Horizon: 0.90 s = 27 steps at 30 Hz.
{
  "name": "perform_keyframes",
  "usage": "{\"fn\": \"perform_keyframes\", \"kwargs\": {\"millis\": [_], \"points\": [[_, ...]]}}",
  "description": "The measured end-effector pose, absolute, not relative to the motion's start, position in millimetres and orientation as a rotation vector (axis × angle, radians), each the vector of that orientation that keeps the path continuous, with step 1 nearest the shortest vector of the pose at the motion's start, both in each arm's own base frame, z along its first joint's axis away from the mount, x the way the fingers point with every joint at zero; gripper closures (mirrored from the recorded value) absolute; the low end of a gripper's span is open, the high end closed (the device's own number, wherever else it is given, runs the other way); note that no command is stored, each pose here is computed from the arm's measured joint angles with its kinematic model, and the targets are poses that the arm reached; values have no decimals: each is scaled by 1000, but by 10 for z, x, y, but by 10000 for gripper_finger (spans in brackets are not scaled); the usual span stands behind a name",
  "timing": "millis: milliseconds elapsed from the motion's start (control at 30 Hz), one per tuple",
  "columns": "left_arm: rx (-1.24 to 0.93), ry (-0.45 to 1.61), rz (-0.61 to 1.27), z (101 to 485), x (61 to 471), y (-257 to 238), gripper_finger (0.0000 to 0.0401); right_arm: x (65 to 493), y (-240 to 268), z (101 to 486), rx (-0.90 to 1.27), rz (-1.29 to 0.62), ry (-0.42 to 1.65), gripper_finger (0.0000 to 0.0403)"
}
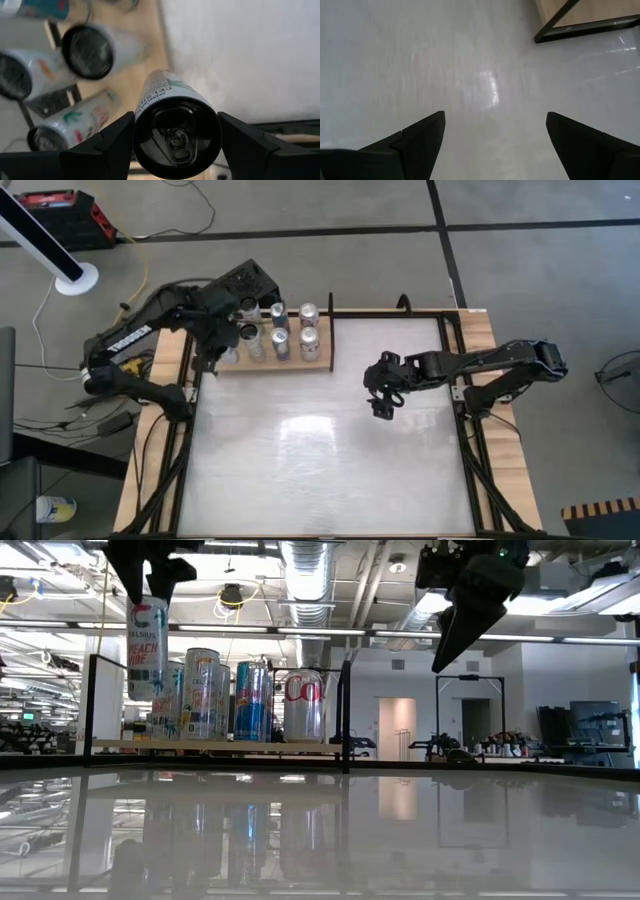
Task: Place canned beverage on shelf
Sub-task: Put the red soda can on the shelf
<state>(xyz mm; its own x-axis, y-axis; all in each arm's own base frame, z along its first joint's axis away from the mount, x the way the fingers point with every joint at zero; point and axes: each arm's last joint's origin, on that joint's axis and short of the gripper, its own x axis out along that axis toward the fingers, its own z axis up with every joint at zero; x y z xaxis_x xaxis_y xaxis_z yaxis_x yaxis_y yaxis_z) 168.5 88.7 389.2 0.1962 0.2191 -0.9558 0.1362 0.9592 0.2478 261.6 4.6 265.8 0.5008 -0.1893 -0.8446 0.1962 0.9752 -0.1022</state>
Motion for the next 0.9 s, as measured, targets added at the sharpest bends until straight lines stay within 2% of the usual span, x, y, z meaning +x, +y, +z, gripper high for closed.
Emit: {"fn": "perform_keyframes", "kwargs": {"millis": [233, 500, 900], "points": [[206, 1381, 98, 3874, 1487, 1219, 169, 2614, 1, 2657, 11, -246, 1024, 30], [223, 1334, 106, 3858, 1378, 1442, 169, 2613, -2, 2656, -11, -234, 1028, 30], [248, 1375, 55, 3529, 1379, 1586, 169, 2613, -2, 2656, -11, -233, 1029, 30]]}}
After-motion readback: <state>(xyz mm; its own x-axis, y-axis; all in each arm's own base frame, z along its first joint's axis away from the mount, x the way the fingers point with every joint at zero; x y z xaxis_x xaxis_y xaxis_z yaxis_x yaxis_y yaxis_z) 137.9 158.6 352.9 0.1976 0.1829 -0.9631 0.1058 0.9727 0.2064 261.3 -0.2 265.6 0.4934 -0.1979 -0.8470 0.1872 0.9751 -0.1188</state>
